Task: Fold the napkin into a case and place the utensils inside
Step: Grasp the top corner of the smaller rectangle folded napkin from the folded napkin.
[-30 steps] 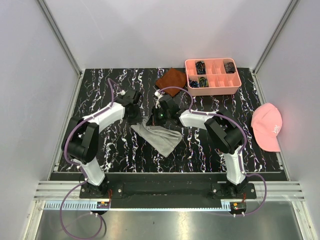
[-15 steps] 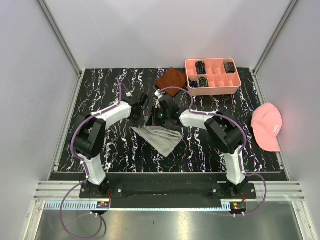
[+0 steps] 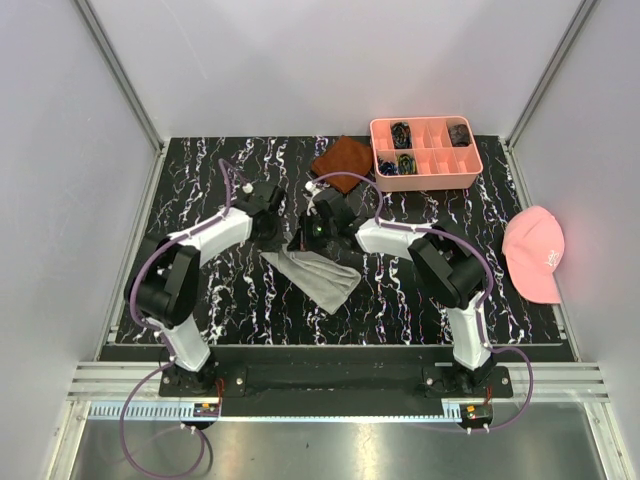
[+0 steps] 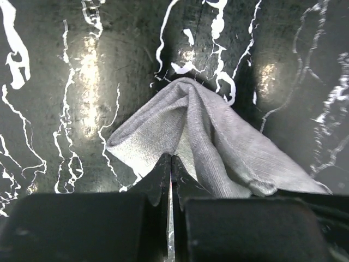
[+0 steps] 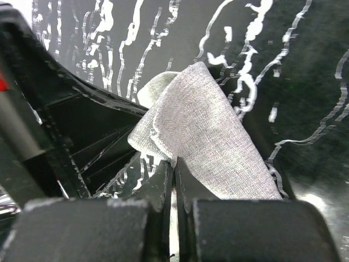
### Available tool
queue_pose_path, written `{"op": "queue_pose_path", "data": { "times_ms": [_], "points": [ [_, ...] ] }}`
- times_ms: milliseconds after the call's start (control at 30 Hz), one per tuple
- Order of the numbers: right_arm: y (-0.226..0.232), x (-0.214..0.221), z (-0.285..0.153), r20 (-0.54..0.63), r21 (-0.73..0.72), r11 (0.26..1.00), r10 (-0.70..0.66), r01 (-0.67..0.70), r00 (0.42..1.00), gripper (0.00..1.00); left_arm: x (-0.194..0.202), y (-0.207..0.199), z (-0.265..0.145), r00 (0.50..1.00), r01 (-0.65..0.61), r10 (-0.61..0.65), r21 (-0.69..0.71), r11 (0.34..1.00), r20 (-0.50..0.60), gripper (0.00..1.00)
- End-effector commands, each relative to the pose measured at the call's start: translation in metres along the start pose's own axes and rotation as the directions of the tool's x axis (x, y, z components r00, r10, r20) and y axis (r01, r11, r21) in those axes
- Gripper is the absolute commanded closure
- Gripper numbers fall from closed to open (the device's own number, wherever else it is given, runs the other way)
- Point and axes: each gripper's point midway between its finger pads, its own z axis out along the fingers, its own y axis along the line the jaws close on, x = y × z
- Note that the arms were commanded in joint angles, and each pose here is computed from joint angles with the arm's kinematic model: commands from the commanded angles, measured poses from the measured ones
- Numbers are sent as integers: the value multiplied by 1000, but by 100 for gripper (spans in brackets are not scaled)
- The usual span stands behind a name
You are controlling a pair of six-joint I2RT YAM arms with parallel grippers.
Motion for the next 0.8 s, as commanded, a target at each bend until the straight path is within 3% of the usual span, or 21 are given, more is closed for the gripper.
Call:
{"op": "queue_pose_path", "data": {
  "times_ms": [0,300,567,767],
  "points": [
    [32,-12,4,35,-39,999,24,-22,999,100,-16,-12,-14,991,94,-107,166,982,77,100],
    [13,14,47,16,-47,997,55,-54,998,100,-17,-21,-20,975,176,-214,360,916,67,100],
    [-11,26,51,-20,53,998,-22,24,1000,100,-30,6,-38,941,247,-300,288,925,156,100],
    [-9,30,46,-75,46,994,-100,104,992,100,-29,5,-42,950,238,-282,277,931,130,100]
  ]
}}
